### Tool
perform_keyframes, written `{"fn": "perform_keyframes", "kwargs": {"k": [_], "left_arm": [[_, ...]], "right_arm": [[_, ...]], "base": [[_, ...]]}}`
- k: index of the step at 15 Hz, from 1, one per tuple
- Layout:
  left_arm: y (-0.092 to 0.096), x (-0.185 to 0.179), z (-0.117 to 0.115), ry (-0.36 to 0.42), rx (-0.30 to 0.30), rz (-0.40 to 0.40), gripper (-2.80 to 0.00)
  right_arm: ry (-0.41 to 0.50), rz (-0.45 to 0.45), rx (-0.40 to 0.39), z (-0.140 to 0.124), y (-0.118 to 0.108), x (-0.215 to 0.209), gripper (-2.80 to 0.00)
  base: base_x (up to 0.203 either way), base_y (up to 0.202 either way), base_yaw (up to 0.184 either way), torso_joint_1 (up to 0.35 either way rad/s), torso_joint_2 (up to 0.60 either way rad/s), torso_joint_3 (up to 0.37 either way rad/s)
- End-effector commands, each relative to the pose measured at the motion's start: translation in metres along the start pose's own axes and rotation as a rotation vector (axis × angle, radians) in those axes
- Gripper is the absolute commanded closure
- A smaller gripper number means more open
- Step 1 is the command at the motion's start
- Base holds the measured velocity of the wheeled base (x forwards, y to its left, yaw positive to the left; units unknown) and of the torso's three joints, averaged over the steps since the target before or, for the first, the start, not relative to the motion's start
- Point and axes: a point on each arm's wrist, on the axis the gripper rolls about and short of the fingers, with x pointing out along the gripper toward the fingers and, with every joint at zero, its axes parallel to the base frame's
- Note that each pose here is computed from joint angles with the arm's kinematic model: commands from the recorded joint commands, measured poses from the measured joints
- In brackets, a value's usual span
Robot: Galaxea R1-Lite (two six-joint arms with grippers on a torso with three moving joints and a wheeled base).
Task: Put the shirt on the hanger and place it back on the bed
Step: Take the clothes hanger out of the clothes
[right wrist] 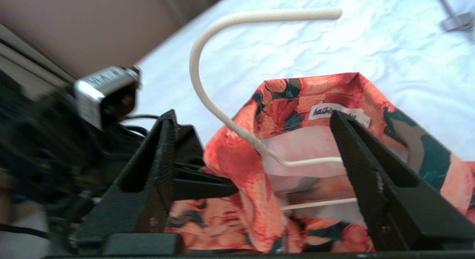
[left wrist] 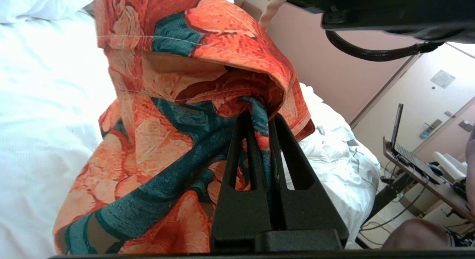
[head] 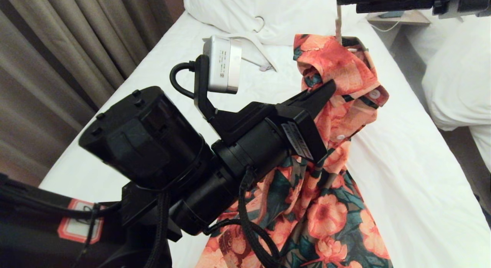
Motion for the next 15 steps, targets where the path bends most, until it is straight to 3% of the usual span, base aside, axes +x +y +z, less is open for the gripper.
{"fn": "perform_keyframes", "kwargs": {"k": [1,8,9,15], "left_arm": [[-0.001,0.000,0.000,-0.007,-0.002,-0.003,0.00],[-0.001,0.000,0.001,-0.009,-0.002,-0.003,0.00],[-0.001,0.000,0.001,-0.010,-0.002,-0.003,0.00],[-0.001,-0.001,0.002,-0.012,0.000,-0.007,0.00]], "right_arm": [[0.018,-0.001,-0.025,-0.003,0.000,0.007,-2.80],[0.068,-0.023,-0.106,-0.014,0.006,0.034,-2.80],[0.067,-0.034,-0.110,-0.014,0.006,0.035,0.00],[0.016,-0.068,-0.118,-0.014,0.005,0.044,0.00]], "base": [[0.000,0.000,0.000,0.000,0.00,0.000],[0.000,0.000,0.000,0.000,0.00,0.000],[0.000,0.000,0.000,0.000,0.00,0.000],[0.000,0.000,0.000,0.000,0.00,0.000]]}}
